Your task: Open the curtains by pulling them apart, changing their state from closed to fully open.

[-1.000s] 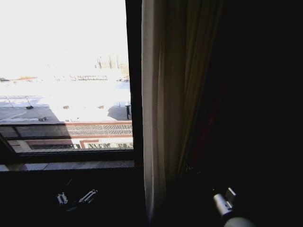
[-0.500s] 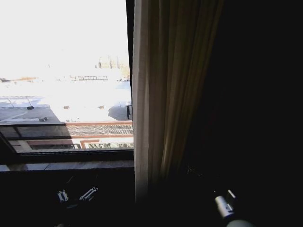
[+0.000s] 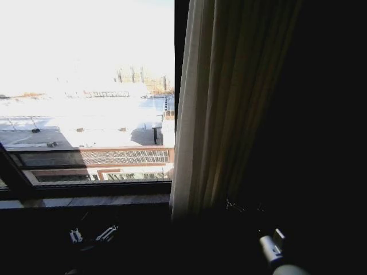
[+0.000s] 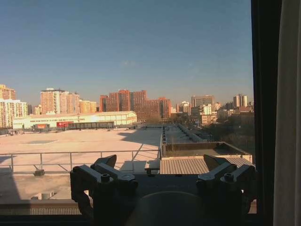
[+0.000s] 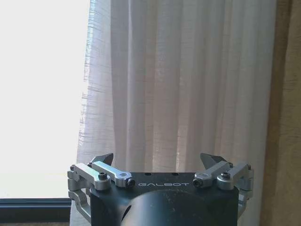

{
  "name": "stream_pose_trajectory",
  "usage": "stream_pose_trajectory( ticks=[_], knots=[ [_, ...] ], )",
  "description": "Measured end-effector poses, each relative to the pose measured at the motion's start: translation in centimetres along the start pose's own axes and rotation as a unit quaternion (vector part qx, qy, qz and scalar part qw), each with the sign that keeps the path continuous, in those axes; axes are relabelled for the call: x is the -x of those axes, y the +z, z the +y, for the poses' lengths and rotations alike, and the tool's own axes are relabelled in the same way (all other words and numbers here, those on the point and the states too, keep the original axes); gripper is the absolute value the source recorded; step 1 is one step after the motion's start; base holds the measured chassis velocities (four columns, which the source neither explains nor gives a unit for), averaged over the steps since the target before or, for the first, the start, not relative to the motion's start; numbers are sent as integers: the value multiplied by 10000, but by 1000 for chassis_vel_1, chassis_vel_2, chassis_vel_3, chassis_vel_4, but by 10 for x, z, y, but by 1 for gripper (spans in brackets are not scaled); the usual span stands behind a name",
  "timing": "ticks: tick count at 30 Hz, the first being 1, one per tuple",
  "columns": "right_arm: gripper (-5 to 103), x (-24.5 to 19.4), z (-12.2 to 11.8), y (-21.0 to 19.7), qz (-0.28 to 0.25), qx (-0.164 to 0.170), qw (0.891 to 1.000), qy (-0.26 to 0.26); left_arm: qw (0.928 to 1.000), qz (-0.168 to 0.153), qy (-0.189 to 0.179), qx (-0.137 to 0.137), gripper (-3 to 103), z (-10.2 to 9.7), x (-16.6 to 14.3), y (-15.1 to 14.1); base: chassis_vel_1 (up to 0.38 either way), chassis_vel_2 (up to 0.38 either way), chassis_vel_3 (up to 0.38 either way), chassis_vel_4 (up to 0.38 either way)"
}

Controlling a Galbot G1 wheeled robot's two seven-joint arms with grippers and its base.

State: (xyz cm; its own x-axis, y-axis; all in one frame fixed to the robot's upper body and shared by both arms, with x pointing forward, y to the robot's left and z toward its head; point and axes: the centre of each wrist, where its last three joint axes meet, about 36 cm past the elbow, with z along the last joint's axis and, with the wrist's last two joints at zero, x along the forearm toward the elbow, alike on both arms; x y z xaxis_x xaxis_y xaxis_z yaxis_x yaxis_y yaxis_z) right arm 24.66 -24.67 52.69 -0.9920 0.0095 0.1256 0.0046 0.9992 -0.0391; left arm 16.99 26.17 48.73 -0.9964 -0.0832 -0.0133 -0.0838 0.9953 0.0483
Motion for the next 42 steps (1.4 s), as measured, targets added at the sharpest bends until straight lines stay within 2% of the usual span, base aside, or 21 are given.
stream_pose_trajectory(
  ticks=[8, 15, 23, 33, 42],
  knots=[
    [100, 15, -2, 6, -103, 195, 9996, -187, 10000, -2, 11, 15, 100, -1, 0, -1, 305, 330, -324, -334],
    [100, 40, -8, 17, 28, 349, 9990, -273, 9999, 65, -8, 77, 100, 2, 1, -2, 110, 83, -105, -98],
    [100, 100, -13, 23, -72, 328, 9990, -305, 9997, 179, -69, 141, 100, 0, -1, -2, -21, -12, 20, 23],
    [100, 147, 11, 13, -77, 478, 9965, -688, 9991, 384, -150, 138, 100, -2, 0, -2, 0, 0, 0, 0],
    [100, 187, 12, 11, -84, 454, 9967, -663, 9988, 414, -218, 174, 100, 0, 0, -2, 0, 0, 0, 0]
  ],
)
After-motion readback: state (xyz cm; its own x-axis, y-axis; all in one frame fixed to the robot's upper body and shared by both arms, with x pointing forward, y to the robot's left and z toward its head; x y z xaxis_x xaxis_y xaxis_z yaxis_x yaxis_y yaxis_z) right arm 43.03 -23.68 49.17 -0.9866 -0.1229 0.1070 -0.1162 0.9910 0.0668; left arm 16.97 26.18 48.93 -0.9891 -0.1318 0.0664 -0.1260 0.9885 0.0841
